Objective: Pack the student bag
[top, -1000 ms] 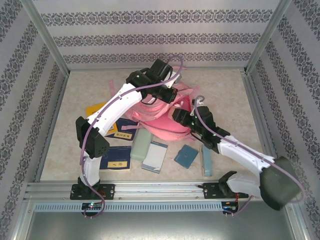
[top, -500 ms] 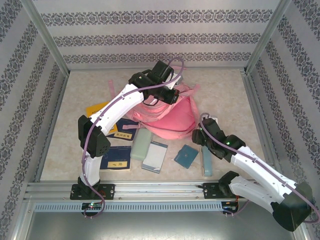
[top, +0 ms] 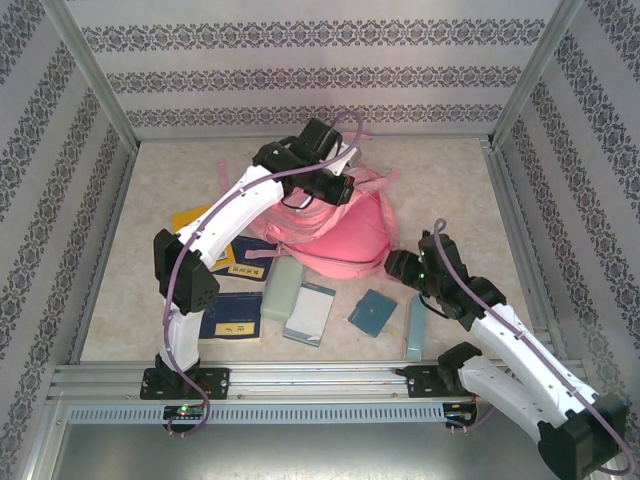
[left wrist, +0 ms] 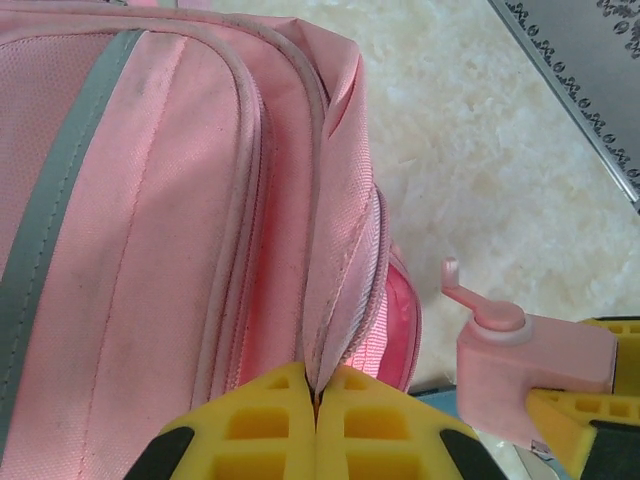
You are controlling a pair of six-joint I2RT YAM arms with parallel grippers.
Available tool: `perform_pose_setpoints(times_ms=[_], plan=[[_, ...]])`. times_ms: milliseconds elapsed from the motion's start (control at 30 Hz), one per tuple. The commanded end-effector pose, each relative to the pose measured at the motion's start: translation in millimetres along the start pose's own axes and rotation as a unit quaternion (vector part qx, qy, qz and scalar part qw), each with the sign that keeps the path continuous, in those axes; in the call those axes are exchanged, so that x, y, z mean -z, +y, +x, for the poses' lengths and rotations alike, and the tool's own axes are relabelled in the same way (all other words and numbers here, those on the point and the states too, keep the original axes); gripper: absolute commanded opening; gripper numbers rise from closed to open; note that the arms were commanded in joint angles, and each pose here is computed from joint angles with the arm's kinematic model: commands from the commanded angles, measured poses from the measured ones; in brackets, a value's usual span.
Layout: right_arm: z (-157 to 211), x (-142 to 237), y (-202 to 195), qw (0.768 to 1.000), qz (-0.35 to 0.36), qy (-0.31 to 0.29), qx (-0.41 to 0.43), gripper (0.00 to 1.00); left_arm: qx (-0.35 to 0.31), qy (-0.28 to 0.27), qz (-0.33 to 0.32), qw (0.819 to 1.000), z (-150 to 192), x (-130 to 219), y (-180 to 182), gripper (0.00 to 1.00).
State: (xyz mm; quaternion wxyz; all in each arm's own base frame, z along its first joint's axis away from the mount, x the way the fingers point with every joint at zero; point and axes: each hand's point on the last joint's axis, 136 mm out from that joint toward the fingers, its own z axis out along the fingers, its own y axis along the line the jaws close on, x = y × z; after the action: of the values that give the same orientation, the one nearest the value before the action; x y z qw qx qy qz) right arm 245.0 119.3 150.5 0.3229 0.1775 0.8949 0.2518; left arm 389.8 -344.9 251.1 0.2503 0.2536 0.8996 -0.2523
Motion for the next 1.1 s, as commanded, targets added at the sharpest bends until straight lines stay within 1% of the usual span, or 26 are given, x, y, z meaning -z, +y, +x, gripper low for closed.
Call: perform_pose_setpoints(times_ms=[0,100,200,333,433,467,500,533,567,633,700,767,933,1000,1067], plan=[[-41.6,-2.3,64.9,0.985,-0.143,-0.046,-0.079,0.51,-0.002,-0.075,0.005,0.997,-32.7,55.1,-3.2,0.0],[-59.9,-25.6,84.1,0.973,-0.179,-0.055,-0.132,0.54,-0.008,-0.097,0.004,0.995,-42.8,72.2,-8.4,0.0],[-69.5,-64.7,106.6,0.961,-0.207,-0.048,-0.174,0.55,-0.013,-0.111,0.006,0.994,-53.3,82.3,-13.3,0.0],[-93.6,-107.5,146.7,0.945,-0.254,-0.069,-0.191,0.57,-0.012,-0.117,0.015,0.993,-65.1,86.1,-18.4,0.0],[-106.3,-137.5,173.4,0.931,-0.287,-0.073,-0.212,0.58,-0.011,-0.116,0.017,0.993,-69.9,86.2,-20.2,0.0],[-108.0,-144.9,180.2,0.931,-0.29,-0.071,-0.212,0.6,-0.01,-0.114,0.018,0.993,-70.4,85.6,-20.3,0.0],[-107.4,-157.8,183.8,0.932,-0.283,-0.066,-0.215,0.67,-0.011,-0.113,0.019,0.993,-70.8,85.3,-20.5,0.0],[-106.0,-168.4,186.3,0.937,-0.272,-0.063,-0.209,0.93,-0.01,-0.112,0.018,0.994,-70.8,83.9,-19.7,0.0],[-103.2,-177.1,187.0,0.943,-0.258,-0.057,-0.202,0.98,-0.01,-0.112,0.017,0.994,-71.2,83.4,-19.5,0.0],[-99.4,-190.4,182.7,0.951,-0.234,-0.048,-0.198,0.98,-0.011,-0.111,0.014,0.994,-71.4,81.9,-18.3,0.0],[-97.4,-192.9,172.7,0.952,-0.222,-0.052,-0.205,0.98,-0.01,-0.11,0.012,0.994,-71.4,80.6,-16.5,0.0],[-92.2,-190.4,160.6,0.96,-0.197,-0.049,-0.193,0.98,-0.011,-0.108,0.008,0.994,-70.8,79.2,-14.0,0.0],[-73.1,-162.8,137.6,0.992,-0.099,-0.02,-0.073,0.98,-0.002,-0.095,-0.003,0.996,-66.8,70.5,-0.9,0.0],[-68.4,-146.6,133.1,0.996,-0.085,-0.022,-0.029,0.98,0.002,-0.09,-0.004,0.996,-64.8,65.2,3.4,0.0],[-67.0,-125.2,125.9,0.996,-0.076,-0.045,0.008,0.98,0.006,-0.086,0.0,0.996,-62.6,60.0,4.8,0.0]])
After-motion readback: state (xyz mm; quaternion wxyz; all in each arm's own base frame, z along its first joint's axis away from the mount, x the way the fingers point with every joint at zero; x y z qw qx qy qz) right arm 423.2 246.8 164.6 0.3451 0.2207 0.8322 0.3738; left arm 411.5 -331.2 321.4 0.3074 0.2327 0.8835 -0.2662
